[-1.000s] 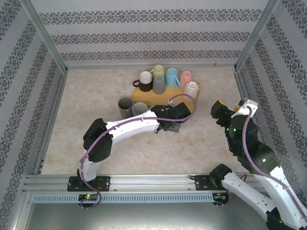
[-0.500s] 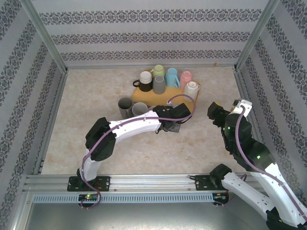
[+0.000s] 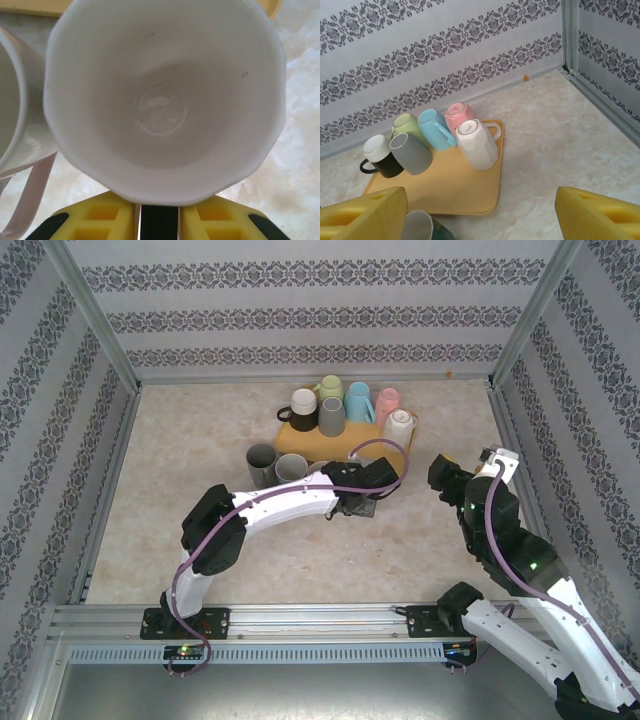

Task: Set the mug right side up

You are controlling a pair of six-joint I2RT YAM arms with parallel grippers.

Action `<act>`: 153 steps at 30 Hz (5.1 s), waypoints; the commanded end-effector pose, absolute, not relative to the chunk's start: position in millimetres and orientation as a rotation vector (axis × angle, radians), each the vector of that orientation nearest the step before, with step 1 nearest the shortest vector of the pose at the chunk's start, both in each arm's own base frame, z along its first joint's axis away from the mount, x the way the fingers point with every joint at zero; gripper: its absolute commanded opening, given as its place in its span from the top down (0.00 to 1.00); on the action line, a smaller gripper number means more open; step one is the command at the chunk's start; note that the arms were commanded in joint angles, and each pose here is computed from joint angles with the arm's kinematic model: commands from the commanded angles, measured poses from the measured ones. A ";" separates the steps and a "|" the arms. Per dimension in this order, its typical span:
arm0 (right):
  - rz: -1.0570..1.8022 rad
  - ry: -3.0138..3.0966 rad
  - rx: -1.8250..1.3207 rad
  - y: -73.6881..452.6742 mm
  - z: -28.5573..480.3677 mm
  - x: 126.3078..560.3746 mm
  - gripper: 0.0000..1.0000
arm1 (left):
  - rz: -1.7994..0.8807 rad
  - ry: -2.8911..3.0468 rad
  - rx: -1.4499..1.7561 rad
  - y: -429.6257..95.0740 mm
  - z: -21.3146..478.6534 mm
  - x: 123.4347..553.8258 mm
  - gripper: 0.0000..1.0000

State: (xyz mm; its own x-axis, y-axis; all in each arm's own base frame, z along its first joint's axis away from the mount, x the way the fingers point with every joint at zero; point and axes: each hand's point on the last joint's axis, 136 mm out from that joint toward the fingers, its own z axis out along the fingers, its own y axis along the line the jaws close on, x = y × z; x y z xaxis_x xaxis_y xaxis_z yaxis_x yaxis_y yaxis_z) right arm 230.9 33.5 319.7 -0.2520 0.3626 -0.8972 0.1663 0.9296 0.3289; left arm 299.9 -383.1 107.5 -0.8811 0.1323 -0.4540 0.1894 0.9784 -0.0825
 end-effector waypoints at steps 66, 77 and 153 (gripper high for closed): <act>0.626 2.179 0.276 82.6 228.4 497.6 0.16 | -0.563 2.037 0.506 -235.6 278.4 295.1 0.42; 0.794 2.213 0.314 67.6 175.4 565.0 0.13 | -0.500 2.030 0.560 -239.1 266.8 293.8 0.42; 0.915 2.388 -0.344 156.3 121.3 465.2 0.03 | -0.578 2.004 0.534 -245.9 276.7 291.6 0.42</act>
